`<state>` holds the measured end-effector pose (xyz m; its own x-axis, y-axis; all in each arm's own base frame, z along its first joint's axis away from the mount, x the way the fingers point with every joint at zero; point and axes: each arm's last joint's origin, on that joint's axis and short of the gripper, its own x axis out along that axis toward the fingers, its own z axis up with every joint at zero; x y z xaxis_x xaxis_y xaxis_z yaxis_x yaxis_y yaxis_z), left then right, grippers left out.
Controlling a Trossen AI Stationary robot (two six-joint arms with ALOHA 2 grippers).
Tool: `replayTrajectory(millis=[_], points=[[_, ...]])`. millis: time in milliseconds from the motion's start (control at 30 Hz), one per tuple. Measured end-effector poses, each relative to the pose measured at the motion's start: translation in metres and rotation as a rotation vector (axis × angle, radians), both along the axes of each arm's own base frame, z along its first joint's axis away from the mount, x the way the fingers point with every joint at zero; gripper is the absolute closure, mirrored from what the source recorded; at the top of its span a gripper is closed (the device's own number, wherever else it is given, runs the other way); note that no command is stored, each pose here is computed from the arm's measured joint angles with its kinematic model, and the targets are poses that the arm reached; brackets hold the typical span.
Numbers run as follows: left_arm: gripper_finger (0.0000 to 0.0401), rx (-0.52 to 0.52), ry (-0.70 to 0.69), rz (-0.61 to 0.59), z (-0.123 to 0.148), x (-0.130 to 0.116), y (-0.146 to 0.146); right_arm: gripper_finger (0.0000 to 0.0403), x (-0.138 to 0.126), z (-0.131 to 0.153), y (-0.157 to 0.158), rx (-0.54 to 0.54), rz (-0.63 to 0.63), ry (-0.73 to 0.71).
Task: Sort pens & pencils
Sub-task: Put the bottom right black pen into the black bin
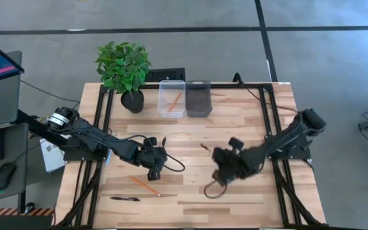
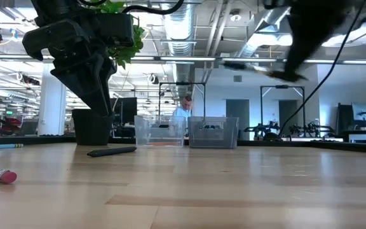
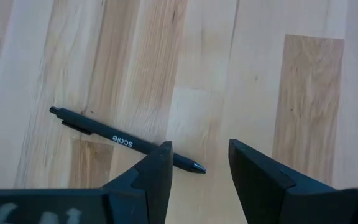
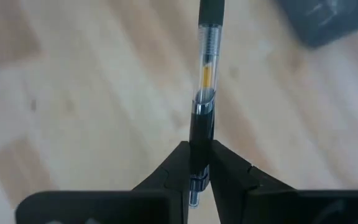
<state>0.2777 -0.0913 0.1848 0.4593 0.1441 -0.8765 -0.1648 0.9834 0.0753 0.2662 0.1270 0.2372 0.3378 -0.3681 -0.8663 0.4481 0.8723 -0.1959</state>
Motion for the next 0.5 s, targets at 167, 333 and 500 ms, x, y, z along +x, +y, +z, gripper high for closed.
replayTrajectory(millis=[167,333,500], points=[[0.0252,0.001,0.005,0.000,0.000,-0.001,0.000,0.0330,0.008,0.030,-0.058,-0.010,-0.087,-0.097],[0.0252,-0.004,0.018,0.011,-0.001,-0.002,-0.001,0.0329,0.018,0.046,-0.119,0.031,-0.157,-0.176],[0.0252,0.004,0.043,-0.003,-0.002,-0.006,-0.005,0.0329,0.028,0.050,-0.175,0.137,-0.141,-0.255]])
